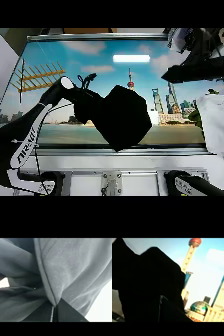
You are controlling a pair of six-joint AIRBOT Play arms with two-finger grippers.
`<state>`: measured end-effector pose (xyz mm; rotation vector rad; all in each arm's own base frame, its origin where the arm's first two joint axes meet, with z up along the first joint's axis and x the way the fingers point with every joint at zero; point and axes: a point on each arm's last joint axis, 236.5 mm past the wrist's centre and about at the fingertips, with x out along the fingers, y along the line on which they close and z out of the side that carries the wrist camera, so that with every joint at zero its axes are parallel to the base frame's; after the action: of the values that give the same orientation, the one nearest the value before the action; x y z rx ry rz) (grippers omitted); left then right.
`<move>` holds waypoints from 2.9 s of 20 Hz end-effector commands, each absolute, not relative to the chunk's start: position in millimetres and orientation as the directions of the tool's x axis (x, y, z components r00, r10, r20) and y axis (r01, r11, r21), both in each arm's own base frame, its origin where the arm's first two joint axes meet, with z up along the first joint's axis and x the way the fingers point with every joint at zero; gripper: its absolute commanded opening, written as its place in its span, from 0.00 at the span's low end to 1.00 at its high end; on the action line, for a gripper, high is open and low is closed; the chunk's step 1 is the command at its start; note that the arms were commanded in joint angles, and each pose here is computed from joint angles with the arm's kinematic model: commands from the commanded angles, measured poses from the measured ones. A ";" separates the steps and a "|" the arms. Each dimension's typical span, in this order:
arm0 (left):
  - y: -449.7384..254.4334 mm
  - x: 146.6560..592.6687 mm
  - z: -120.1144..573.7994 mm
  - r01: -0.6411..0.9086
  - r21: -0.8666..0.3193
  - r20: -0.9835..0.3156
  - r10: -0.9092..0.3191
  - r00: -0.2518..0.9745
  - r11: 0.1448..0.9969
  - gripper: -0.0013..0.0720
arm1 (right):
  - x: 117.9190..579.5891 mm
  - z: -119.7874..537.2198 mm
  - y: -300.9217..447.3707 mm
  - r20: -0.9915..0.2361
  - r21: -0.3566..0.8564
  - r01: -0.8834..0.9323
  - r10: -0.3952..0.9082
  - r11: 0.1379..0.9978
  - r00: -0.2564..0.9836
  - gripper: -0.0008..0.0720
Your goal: Fold the clothes and pants, and hang the long-sleeved shirts on hangers.
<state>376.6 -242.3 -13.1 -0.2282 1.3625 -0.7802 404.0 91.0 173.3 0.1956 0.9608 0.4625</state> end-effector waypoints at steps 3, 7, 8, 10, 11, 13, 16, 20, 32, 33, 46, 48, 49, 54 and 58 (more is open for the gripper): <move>-200.5 397.6 21.0 0.324 -0.588 -0.770 -0.635 0.055 0.741 0.04 | 377.8 19.5 25.0 -0.871 0.431 0.075 0.392 0.899 0.295 0.09; -197.8 399.4 19.8 0.315 -0.588 -0.771 -0.634 0.059 0.745 0.04 | 352.3 -67.4 56.3 -0.826 0.563 0.244 0.547 0.790 0.135 0.99; -198.6 399.3 19.9 0.316 -0.588 -0.771 -0.634 0.059 0.744 0.04 | 351.7 -76.1 74.8 -0.790 0.610 0.238 0.603 0.756 0.110 0.99; -198.4 399.1 20.0 0.316 -0.589 -0.771 -0.635 0.058 0.744 0.04 | 357.5 -87.4 106.5 -0.738 0.667 0.246 0.668 0.703 0.093 0.99; -198.4 398.9 19.8 0.316 -0.589 -0.771 -0.634 0.057 0.744 0.04 | 360.8 -91.5 121.9 -0.719 0.687 0.245 0.689 0.685 0.091 0.99; -198.7 398.9 20.1 0.317 -0.589 -0.770 -0.635 0.057 0.743 0.04 | 363.2 -94.1 157.3 -0.673 0.731 0.223 0.735 0.645 0.081 0.99; -198.5 399.0 19.9 0.316 -0.589 -0.771 -0.635 0.058 0.744 0.04 | 354.5 -98.8 203.3 -0.649 0.753 0.175 0.760 0.635 0.035 0.99; -198.5 398.5 19.9 0.316 -0.590 -0.771 -0.635 0.055 0.743 0.04 | 348.2 -100.7 246.7 -0.647 0.759 0.121 0.762 0.640 0.030 0.89; -226.2 424.5 292.8 0.607 -0.403 -0.490 -0.722 0.489 0.685 0.04 | 421.3 203.5 110.3 -0.684 0.283 -0.328 0.429 0.901 0.590 0.04; -235.2 410.0 337.7 0.666 -0.346 -0.418 -0.744 0.521 0.661 0.04 | 409.0 262.1 100.1 -0.610 0.226 -0.340 0.405 0.913 0.681 0.04; -92.7 388.6 148.9 0.211 -0.318 -0.773 -0.382 0.507 0.924 0.04 | 249.5 263.3 240.2 -0.607 0.407 -0.575 0.681 0.710 0.411 0.10; -65.4 384.9 106.2 0.107 -0.339 -0.816 -0.349 0.461 0.935 0.04 | 247.9 228.4 267.3 -0.633 0.437 -0.584 0.695 0.684 0.341 0.85; -56.3 382.2 91.7 0.068 -0.350 -0.831 -0.344 0.437 0.934 0.04 | 254.8 217.6 270.3 -0.649 0.436 -0.573 0.683 0.694 0.335 0.93; -32.7 375.2 63.8 -0.016 -0.358 -0.856 -0.321 0.406 0.934 0.04 | 318.1 175.8 189.1 -0.766 0.282 -0.392 0.451 0.876 0.458 0.93; -33.5 379.0 65.1 -0.012 -0.356 -0.850 -0.318 0.420 0.934 0.04 | 351.1 97.6 106.3 -0.871 0.281 -0.127 0.308 0.951 0.383 0.93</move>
<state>378.2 -37.1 69.2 -0.3260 1.1279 -0.2084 334.7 162.2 148.4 0.1354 1.0298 0.4396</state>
